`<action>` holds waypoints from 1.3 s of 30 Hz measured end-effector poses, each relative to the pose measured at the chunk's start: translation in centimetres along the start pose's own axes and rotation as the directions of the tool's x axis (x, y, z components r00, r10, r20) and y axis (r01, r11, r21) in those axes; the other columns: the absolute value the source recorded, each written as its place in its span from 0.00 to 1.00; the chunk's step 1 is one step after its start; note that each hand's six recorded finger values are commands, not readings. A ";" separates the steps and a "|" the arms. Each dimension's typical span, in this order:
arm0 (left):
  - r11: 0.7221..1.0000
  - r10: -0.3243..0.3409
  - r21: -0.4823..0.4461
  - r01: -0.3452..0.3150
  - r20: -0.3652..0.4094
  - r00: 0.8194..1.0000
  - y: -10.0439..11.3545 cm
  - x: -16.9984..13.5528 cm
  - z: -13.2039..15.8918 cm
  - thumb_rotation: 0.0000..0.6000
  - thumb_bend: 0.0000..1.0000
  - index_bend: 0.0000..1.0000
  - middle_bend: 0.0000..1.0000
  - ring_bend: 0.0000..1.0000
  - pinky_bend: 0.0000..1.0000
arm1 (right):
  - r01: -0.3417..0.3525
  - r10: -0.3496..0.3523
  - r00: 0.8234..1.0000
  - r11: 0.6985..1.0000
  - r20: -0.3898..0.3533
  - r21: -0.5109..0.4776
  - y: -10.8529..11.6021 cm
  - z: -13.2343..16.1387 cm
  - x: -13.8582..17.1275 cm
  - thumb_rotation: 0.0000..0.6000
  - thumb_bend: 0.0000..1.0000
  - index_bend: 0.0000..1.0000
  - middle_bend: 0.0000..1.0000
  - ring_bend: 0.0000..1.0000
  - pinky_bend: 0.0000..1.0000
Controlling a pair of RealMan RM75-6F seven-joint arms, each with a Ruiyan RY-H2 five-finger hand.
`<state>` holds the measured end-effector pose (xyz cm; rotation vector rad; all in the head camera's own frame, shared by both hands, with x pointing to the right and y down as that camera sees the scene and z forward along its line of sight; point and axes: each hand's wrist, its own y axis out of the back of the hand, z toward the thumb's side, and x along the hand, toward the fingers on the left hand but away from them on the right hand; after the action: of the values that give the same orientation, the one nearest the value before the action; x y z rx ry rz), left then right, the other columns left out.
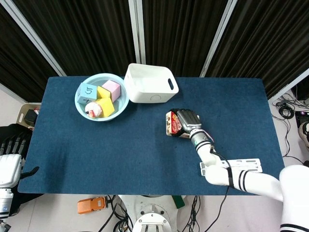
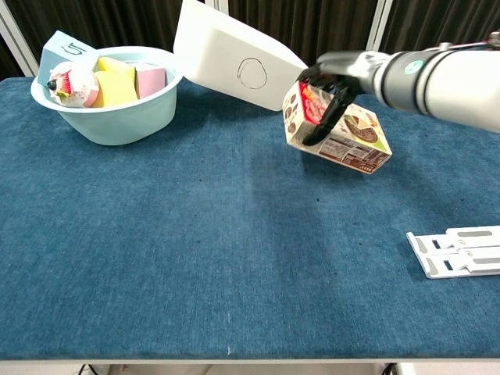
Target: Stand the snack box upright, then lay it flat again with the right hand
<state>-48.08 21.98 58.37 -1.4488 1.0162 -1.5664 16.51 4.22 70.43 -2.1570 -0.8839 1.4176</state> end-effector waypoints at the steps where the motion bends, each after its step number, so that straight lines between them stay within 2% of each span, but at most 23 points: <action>1: 1.000 0.000 -0.001 0.000 0.001 1.000 0.0 0.0 0.1 1.00 0.00 0.00 0.00 0.00 0.00 | 0.010 -0.010 1.000 0.999 -0.010 -0.042 0.2 -0.3 0.3 1.00 0.29 0.46 0.41 0.31 0.31; 4: 1.000 -0.001 -0.004 0.001 0.005 1.000 0.0 0.1 0.4 1.00 0.00 0.00 0.00 0.00 0.00 | 0.035 -0.045 0.998 0.980 -0.043 -0.196 0.7 -1.3 1.4 1.00 0.29 0.46 0.41 0.31 0.31; 7: 1.000 0.001 -0.006 -0.001 0.011 1.000 0.1 0.2 0.6 1.00 0.00 0.00 0.00 0.00 0.00 | 0.049 -0.083 0.993 0.933 -0.079 -0.357 0.9 -2.2 2.2 1.00 0.29 0.46 0.41 0.31 0.31; 11: 1.000 0.002 -0.009 -0.002 0.015 1.000 0.2 0.3 0.9 1.00 0.00 0.00 0.00 0.00 0.00 | 0.050 -0.140 0.982 0.840 -0.127 -0.540 1.0 -3.4 2.7 1.00 0.30 0.45 0.41 0.31 0.31; 12: 1.000 0.002 -0.010 -0.002 0.016 1.000 0.3 0.3 1.0 1.00 0.00 0.00 0.00 0.00 0.00 | 0.047 -0.159 0.977 0.809 -0.142 -0.586 0.9 -3.8 2.8 1.00 0.30 0.44 0.41 0.31 0.31; 15: 1.000 0.001 -0.017 0.000 0.015 1.000 0.3 0.4 1.1 1.00 0.00 0.00 0.00 0.00 0.00 | 0.036 -0.208 0.962 0.738 -0.176 -0.673 0.7 -5.1 2.9 1.00 0.31 0.44 0.41 0.31 0.31; 19: 1.000 -0.008 -0.017 0.008 0.014 1.000 0.2 0.3 1.2 1.00 0.00 0.00 0.00 0.00 0.00 | 0.026 -0.256 0.945 0.674 -0.201 -0.738 -0.4 -7.0 2.6 1.00 0.33 0.42 0.41 0.31 0.31; 25: 1.000 -0.012 -0.019 0.012 0.010 1.000 0.2 0.4 1.2 1.00 0.00 0.00 0.00 0.00 0.00 | 0.006 -0.273 0.935 0.650 -0.226 -0.760 -3.4 -8.0 2.1 1.00 0.34 0.39 0.41 0.29 0.30; 29: 1.000 -0.013 -0.018 0.014 0.013 1.000 0.2 0.5 1.3 1.00 0.00 0.00 0.00 0.00 0.00 | -0.004 -0.271 0.933 0.648 -0.236 -0.761 -4.8 -8.0 1.9 1.00 0.34 0.30 0.40 0.23 0.24; 35: 1.000 -0.010 -0.020 0.011 0.016 1.000 0.3 0.7 1.3 1.00 0.00 0.00 0.00 0.00 0.00 | 0.000 -0.279 0.927 0.668 -0.250 -0.744 -5.2 -8.5 2.3 0.91 0.34 0.04 0.23 0.12 0.14; 39: 1.000 -0.011 -0.021 0.011 0.020 1.000 0.3 0.8 1.5 1.00 0.00 0.00 0.00 0.00 0.00 | 0.012 -0.287 0.922 0.691 -0.259 -0.723 -4.8 -9.1 3.1 0.88 0.34 0.00 0.12 0.06 0.08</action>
<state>-46.67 21.05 58.51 -1.4838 1.0175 -1.5500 24.33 9.83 75.08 -2.6663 -1.6130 0.5752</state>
